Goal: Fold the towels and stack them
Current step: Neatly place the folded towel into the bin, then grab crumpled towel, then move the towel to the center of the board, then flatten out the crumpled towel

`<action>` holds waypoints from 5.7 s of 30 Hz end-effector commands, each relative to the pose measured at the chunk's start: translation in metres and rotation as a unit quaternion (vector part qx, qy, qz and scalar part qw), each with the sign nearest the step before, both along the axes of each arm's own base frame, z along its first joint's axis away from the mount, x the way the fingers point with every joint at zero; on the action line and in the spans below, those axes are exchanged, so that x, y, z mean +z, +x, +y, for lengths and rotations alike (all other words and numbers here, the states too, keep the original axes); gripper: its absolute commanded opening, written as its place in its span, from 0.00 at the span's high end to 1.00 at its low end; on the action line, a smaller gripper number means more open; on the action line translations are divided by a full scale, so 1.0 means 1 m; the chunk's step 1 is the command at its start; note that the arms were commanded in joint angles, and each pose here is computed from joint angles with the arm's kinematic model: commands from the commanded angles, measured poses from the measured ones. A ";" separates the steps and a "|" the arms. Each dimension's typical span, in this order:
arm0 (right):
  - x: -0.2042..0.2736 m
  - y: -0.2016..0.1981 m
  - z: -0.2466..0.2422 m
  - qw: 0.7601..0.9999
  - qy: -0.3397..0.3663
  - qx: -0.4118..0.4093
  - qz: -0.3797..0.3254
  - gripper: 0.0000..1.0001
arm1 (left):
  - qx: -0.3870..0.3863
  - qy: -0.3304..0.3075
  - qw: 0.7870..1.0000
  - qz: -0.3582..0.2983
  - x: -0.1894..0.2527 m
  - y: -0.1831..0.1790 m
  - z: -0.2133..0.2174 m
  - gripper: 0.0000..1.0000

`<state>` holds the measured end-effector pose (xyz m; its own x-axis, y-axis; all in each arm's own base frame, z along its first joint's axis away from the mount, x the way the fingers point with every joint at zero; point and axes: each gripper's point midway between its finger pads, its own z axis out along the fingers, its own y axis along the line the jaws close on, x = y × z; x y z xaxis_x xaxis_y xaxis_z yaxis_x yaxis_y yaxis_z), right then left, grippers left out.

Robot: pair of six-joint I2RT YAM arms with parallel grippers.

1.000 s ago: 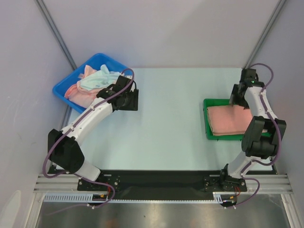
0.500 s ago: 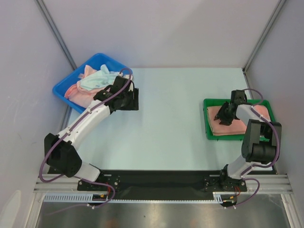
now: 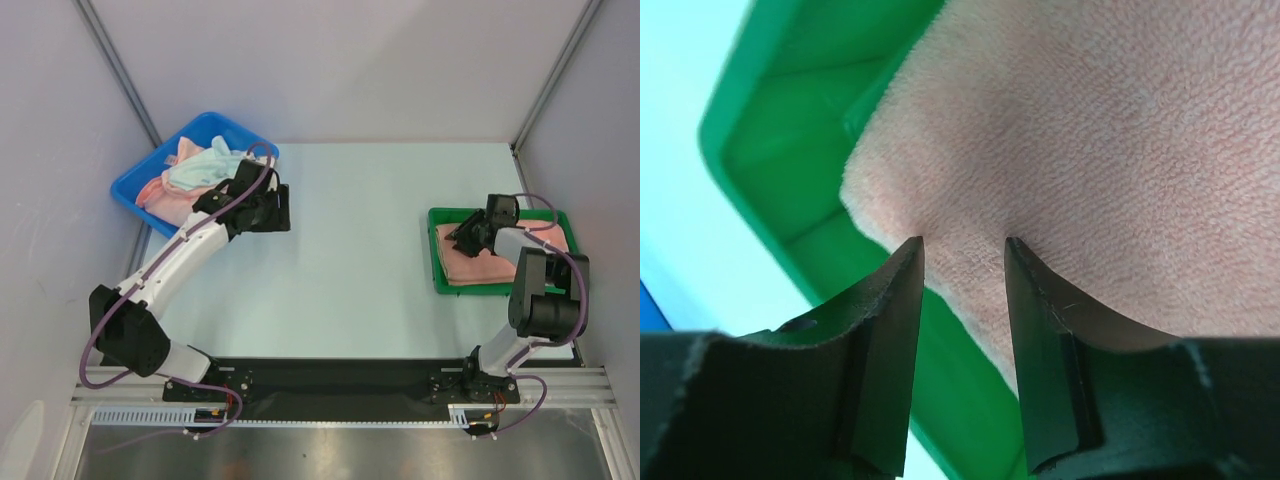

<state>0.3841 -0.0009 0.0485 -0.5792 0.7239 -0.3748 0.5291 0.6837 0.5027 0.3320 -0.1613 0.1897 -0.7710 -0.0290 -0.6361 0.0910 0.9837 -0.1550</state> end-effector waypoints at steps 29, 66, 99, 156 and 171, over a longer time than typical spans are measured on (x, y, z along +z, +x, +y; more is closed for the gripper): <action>0.230 0.004 0.071 0.939 -0.148 0.178 -0.255 0.00 | 0.303 0.075 0.946 -0.088 0.030 0.153 0.221 0.36; 0.220 -0.032 0.103 0.931 -0.187 0.249 -0.190 0.00 | -0.097 -0.182 0.957 -0.204 0.187 0.056 -0.055 1.00; 0.052 -0.004 0.275 0.891 -0.087 0.441 -0.058 0.51 | -0.025 -0.070 0.997 -0.036 -0.028 -0.063 -0.048 0.39; 0.126 0.022 0.261 0.722 0.108 0.561 -0.391 0.31 | -0.508 -0.356 0.782 0.051 0.007 -0.112 -0.177 1.00; 0.058 0.030 0.292 0.734 0.130 0.592 -0.305 0.30 | -0.240 -0.192 0.937 0.166 -0.137 0.007 -0.069 1.00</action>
